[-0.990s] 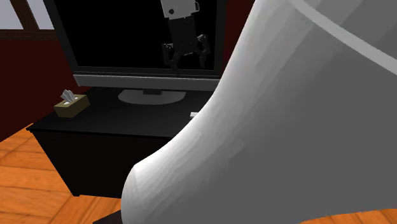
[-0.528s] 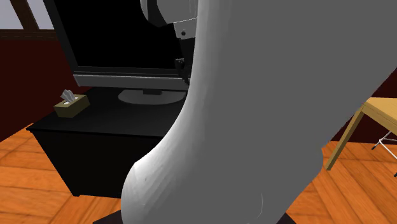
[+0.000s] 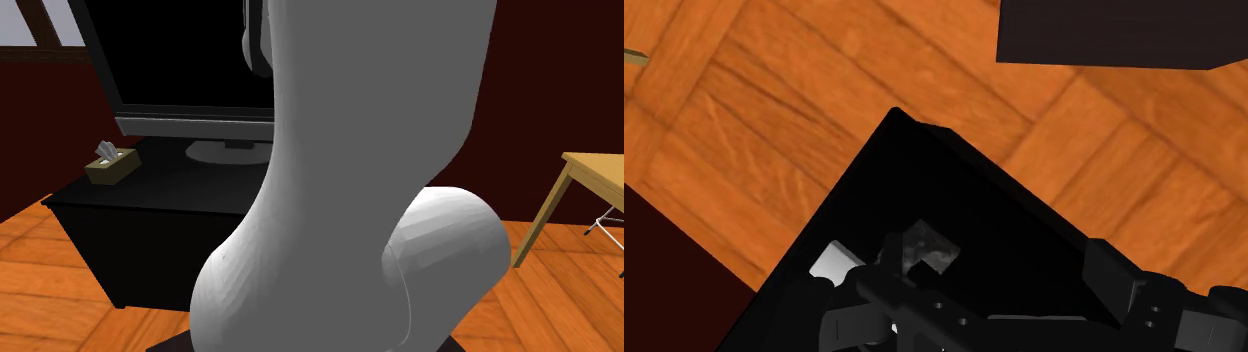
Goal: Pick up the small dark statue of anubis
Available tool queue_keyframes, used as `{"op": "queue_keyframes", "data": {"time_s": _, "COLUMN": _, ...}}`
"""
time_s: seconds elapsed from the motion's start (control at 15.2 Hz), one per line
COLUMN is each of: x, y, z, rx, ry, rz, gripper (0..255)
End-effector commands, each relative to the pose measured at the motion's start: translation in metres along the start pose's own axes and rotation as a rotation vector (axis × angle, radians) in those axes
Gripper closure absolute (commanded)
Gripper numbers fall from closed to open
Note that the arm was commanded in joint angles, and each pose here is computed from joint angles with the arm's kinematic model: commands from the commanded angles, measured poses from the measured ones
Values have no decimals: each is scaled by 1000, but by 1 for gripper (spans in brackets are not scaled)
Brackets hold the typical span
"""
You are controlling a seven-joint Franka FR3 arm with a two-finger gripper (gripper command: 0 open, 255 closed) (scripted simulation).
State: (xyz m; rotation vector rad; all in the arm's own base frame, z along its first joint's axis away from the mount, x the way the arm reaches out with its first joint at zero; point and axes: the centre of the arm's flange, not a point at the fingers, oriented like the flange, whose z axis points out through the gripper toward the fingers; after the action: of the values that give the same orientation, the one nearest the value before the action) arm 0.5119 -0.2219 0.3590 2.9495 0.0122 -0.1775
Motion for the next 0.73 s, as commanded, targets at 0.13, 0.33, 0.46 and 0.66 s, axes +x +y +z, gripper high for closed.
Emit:
{"op": "queue_keyframes", "data": {"time_s": 0.13, "x": 33, "y": 22, "z": 35, "rx": -10, "ry": -17, "rz": -21, "gripper": 0}}
{"op": "queue_keyframes", "data": {"time_s": 0.33, "x": 58, "y": 37, "z": 63, "rx": -18, "ry": -30, "rz": -36, "gripper": 0}}
{"op": "queue_keyframes", "data": {"time_s": 0.46, "x": 74, "y": 47, "z": 82, "rx": -23, "ry": -39, "rz": -46, "gripper": 0}}
{"op": "queue_keyframes", "data": {"time_s": 0.66, "x": 93, "y": 59, "z": 104, "rx": -28, "ry": -49, "rz": -58, "gripper": 0}}
